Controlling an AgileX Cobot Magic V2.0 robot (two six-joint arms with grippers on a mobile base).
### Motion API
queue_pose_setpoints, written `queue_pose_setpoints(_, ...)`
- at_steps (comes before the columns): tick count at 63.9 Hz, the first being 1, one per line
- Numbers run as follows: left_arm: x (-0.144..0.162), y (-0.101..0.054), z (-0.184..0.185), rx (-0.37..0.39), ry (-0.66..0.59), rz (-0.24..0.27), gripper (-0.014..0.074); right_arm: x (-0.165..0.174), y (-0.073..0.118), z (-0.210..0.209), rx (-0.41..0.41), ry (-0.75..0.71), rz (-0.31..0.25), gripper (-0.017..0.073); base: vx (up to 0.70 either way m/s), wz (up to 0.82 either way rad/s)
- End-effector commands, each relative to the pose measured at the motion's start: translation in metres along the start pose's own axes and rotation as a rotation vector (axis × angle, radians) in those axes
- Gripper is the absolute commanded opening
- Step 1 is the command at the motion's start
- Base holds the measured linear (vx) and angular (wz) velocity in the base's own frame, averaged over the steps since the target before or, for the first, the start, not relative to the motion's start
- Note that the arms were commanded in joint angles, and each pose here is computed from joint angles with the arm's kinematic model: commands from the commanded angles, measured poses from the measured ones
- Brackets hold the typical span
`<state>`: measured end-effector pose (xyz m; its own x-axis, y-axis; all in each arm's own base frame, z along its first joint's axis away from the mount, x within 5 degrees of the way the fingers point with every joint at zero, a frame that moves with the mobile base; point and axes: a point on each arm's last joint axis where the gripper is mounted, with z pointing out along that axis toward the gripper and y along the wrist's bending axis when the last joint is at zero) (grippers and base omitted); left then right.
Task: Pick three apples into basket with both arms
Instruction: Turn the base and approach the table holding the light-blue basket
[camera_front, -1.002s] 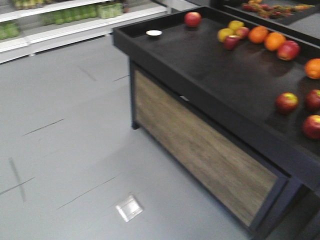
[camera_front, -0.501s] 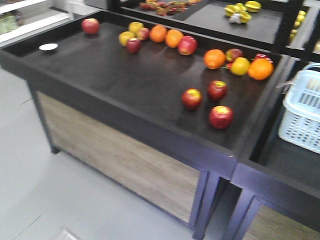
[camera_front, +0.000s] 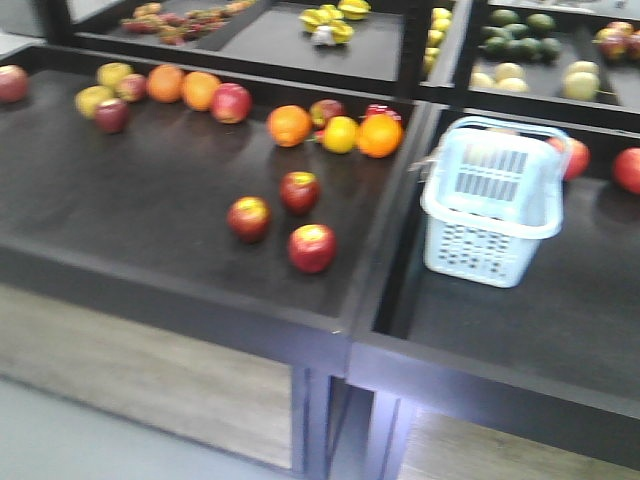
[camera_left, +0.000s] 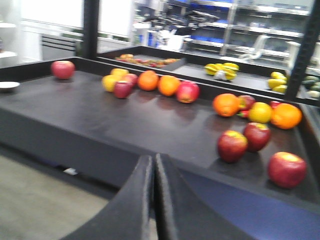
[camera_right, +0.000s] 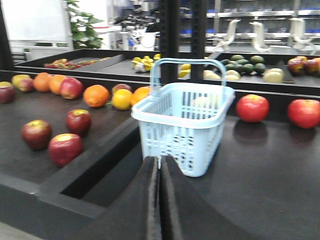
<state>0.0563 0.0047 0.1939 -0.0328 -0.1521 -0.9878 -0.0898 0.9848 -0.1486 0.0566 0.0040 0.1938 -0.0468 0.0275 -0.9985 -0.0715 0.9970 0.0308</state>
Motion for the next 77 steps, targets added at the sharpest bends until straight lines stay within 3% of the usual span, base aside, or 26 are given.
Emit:
queue_pose_setpoints(1, -0.0009, -0.0004, -0.0002, 0.015, -0.069, -0.004, -0.0006, -0.0015, -0.0002, -0.0001, 0.003, -0.062, -0.008, -0.0004, 0.12, -0.45)
queue_pose_setpoints(77, -0.0009, -0.0004, -0.0002, 0.015, -0.069, -0.004, -0.0006, -0.0015, -0.0002, -0.0001, 0.003, -0.062, -0.008, -0.0004, 0.08, -0.25)
